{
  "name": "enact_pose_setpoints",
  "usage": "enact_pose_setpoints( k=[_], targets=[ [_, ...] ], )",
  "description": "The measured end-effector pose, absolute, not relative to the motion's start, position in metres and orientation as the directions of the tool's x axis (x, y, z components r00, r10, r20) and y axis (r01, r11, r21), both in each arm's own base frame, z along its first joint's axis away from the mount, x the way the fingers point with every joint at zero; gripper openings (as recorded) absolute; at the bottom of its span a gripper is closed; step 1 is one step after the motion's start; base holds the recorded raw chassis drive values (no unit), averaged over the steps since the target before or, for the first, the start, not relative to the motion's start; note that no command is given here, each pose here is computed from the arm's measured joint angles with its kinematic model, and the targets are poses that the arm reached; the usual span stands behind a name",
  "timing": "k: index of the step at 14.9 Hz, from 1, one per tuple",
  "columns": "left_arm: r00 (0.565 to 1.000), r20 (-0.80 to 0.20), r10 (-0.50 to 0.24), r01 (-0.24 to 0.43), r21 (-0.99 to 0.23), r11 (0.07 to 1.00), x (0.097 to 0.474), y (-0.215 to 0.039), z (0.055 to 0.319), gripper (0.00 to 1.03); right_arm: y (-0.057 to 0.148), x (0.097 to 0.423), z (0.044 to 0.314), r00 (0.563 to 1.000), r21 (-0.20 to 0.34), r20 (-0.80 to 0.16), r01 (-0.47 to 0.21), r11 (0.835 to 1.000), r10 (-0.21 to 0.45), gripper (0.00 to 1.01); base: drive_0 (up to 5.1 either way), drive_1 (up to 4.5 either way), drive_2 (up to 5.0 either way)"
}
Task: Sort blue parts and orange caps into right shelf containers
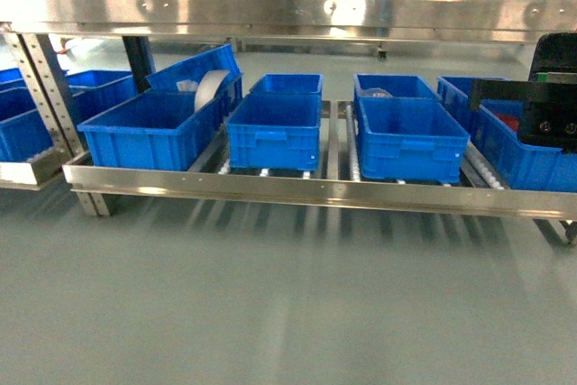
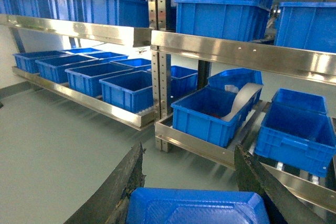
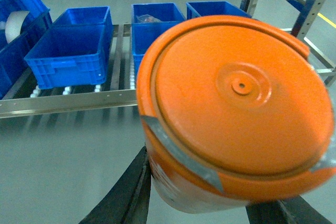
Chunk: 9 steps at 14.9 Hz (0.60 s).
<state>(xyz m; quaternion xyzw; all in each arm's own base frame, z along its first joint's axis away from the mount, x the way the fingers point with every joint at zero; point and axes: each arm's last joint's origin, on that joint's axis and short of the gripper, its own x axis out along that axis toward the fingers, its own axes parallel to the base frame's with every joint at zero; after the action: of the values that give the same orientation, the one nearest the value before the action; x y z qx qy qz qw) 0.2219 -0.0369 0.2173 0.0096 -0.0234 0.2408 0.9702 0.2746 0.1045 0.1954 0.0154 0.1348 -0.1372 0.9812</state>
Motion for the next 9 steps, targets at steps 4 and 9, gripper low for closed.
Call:
enact_pose_setpoints(
  k=[4, 9],
  targets=[
    [0.883, 0.05, 0.466, -0.467, 0.008, 0.884, 0.2219, -0.0369, 0.2173, 0.41, 0.1045, 0.2746, 0.1954, 0.926, -0.007, -0.269, 0.274, 0.962, -0.265, 0.41, -1.5, -1.53, -1.5],
    [0.883, 0.05, 0.467, -0.468, 0.007, 0.884, 0.2219, -0.0369, 0.2173, 0.41, 0.1045, 0.2746, 0.1954, 0.926, -0.007, -0.269, 0.273, 0.962, -0.265, 0.41, -1.5, -1.47, -1.5]
  ],
)
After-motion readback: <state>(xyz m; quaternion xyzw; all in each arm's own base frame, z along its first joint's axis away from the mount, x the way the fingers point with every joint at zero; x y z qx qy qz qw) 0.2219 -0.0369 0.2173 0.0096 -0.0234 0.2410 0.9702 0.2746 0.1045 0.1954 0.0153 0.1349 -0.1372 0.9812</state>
